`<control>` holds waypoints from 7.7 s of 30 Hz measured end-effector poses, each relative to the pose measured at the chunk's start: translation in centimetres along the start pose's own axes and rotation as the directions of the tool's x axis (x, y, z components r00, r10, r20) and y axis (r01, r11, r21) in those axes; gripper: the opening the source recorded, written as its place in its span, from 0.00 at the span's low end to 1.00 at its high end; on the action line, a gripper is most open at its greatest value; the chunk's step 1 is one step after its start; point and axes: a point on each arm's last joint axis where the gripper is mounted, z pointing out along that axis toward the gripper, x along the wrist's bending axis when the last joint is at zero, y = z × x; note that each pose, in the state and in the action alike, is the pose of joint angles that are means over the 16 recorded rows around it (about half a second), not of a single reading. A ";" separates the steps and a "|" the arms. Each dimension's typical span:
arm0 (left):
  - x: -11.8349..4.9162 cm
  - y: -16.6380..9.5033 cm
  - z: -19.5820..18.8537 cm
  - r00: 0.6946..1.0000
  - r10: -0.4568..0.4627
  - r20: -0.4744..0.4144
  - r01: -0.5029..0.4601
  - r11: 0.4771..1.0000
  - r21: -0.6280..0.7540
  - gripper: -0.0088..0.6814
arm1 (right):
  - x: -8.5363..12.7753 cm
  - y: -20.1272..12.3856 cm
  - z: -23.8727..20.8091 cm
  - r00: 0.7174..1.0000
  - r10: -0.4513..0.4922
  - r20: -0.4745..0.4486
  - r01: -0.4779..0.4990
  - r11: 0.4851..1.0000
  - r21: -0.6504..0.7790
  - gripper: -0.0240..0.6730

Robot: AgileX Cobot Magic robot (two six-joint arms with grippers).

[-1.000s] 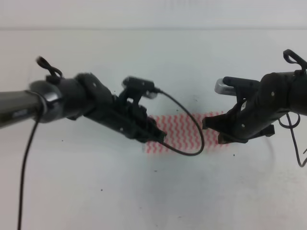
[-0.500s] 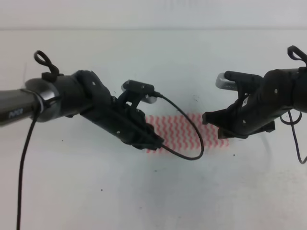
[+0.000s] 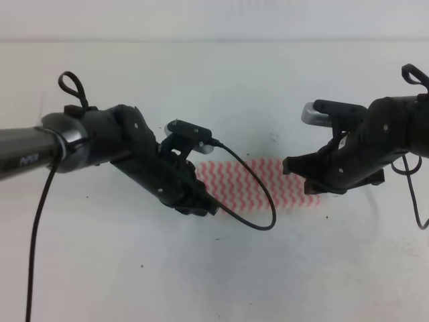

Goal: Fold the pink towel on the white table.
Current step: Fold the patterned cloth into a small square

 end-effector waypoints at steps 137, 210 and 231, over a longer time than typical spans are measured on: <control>1.8 1.4 1.8 0.985 0.174 -0.020 -0.174 0.963 -0.207 0.01 | -1.5 2.4 4.0 0.998 0.059 0.038 -0.062 0.995 0.081 0.39; 1.9 0.7 3.0 0.982 0.187 0.010 -0.183 0.969 -0.164 0.01 | 1.1 3.3 -0.6 0.986 0.027 -0.166 -0.033 0.999 -0.029 0.01; 1.5 1.2 1.1 0.977 0.211 0.018 -0.203 0.958 -0.201 0.01 | 1.5 3.3 -0.6 0.983 0.025 -0.184 -0.032 0.999 -0.035 0.01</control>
